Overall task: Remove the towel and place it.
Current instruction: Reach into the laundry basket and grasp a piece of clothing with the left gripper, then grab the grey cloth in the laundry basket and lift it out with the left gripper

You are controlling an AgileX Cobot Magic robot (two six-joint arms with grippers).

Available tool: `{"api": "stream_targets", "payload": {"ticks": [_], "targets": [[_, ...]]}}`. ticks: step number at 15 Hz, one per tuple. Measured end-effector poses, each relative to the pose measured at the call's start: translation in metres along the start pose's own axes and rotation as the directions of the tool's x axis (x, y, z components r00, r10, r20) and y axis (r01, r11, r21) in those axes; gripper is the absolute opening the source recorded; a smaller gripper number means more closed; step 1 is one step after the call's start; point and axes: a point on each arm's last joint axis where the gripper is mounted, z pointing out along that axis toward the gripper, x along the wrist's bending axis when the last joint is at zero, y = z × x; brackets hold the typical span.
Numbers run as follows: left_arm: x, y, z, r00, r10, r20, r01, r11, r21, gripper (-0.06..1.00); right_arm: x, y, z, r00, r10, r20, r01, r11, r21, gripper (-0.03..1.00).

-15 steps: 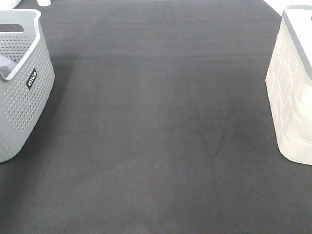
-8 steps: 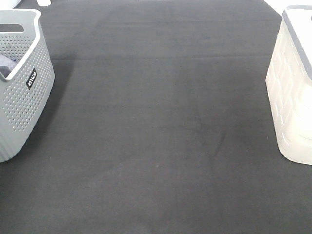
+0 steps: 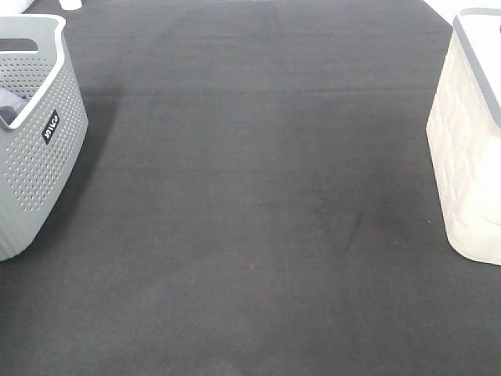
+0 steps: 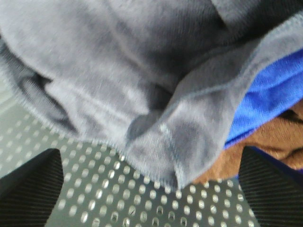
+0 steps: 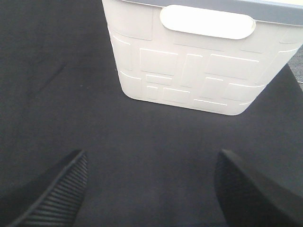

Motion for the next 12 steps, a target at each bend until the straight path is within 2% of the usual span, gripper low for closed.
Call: {"api": "stream_targets", "payload": {"ticks": [1,6,9,12], "targets": [[0.000,0.004,0.011,1.000,0.012,-0.009,-0.012,1.000,-0.011,0.90,0.000,0.000,0.000,1.000,0.000,0.000,0.000,1.000,0.000,0.68],[-0.006,0.011,0.033,0.996,0.078,0.042,-0.077,0.997,-0.024,0.83,0.000,0.000,0.000,1.000,0.000,0.000,0.000,1.000,0.000,0.68],[-0.008,0.015,0.038,0.997,0.062,0.054,-0.060,0.997,-0.048,0.74,0.000,0.000,0.000,1.000,0.000,0.000,0.000,1.000,0.000,0.68],[-0.008,0.018,0.038,0.998,0.023,0.056,-0.018,0.996,-0.086,0.46,0.000,0.000,0.000,1.000,0.000,0.000,0.000,1.000,0.000,0.68]]}}
